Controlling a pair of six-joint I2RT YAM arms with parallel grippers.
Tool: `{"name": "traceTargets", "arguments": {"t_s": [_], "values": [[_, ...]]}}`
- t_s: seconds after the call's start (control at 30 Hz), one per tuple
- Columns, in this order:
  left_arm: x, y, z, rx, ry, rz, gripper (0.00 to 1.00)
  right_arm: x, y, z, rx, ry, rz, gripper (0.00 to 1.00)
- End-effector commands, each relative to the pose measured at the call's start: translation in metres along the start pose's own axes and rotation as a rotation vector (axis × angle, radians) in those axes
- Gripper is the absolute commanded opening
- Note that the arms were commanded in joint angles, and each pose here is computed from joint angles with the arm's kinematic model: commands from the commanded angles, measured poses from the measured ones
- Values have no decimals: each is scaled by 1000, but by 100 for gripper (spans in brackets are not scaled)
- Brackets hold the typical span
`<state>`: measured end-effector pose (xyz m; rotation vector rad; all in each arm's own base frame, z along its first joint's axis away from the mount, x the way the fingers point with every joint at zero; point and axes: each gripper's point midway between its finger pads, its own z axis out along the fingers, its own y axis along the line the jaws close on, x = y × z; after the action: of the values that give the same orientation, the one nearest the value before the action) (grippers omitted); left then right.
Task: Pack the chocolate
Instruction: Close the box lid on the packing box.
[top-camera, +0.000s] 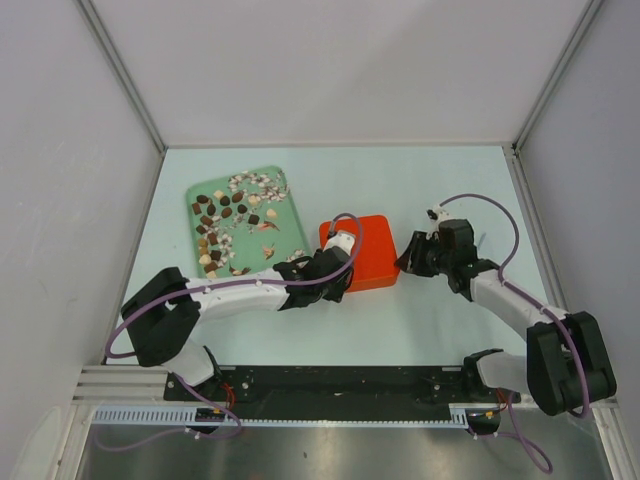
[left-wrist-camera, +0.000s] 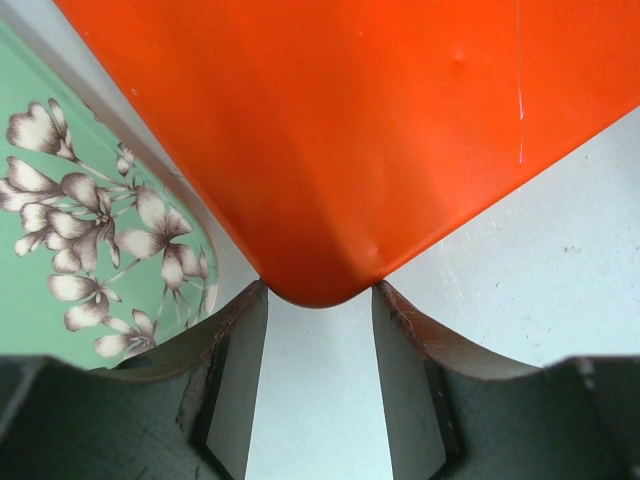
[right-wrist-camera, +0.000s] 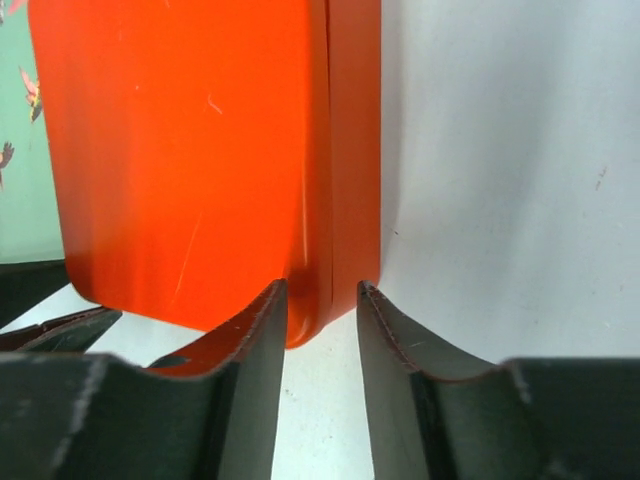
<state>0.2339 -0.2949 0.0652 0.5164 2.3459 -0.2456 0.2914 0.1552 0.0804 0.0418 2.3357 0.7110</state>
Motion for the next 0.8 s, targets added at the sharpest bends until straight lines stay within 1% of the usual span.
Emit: {"name": "traceTargets", "arguments": {"t_s": [0.0, 0.13, 0.23, 0.3, 0.37, 0.4, 0.5, 0.67, 0.77], "values": [[-43, -9, -9, 8, -130, -68, 51, -25, 8, -15, -4, -101, -56, 43], [-47, -8, -10, -3, -144, -76, 51, -39, 15, -22, -25, -153, -99, 43], [-49, -7, -9, -10, -150, -80, 51, -36, 21, -20, -57, -136, -116, 38], [-49, -7, -9, -13, -151, -82, 51, -29, 25, -20, -63, -115, -126, 38], [-49, -7, -9, -14, -152, -83, 51, -21, 30, -20, -57, -95, -147, 41], [-50, -7, -9, -14, -155, -85, 51, -17, 24, -21, -11, -89, -145, 44], [-50, -7, -9, -17, -155, -86, 51, -4, 19, -24, 52, -57, -146, 50], [-54, -5, -11, -23, -170, -96, 51, 15, 12, -28, 83, -22, -161, 51], [-59, -5, -19, -11, -188, -113, 54, 15, 20, -32, 59, -35, -177, 51]]}}
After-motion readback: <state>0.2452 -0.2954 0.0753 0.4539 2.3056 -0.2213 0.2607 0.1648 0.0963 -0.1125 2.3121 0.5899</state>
